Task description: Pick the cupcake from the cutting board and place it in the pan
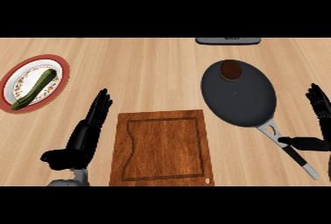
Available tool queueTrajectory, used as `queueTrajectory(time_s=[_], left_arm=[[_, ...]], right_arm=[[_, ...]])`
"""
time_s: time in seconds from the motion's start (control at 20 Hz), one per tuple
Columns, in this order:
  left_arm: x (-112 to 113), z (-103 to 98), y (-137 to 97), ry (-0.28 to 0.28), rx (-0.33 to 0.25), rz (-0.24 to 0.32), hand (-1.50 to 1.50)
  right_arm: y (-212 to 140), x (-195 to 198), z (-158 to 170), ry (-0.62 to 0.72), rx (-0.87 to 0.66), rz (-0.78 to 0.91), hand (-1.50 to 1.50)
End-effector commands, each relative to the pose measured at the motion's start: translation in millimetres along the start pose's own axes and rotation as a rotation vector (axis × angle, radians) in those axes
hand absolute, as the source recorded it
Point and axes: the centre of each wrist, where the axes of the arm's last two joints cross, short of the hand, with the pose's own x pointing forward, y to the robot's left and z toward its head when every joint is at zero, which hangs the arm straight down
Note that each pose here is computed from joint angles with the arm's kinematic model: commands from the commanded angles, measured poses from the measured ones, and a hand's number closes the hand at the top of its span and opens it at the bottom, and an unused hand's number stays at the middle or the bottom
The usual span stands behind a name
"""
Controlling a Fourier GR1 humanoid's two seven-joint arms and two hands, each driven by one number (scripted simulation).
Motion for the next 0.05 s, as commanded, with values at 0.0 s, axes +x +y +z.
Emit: queueTrajectory(time_s=[0.0], left_arm=[[7.4,-17.7,-26.3,0.017,0.010,0.001,0.00]], right_arm=[[5.2,-7.1,11.7,-0.027,-0.017,0.084,-1.50]])
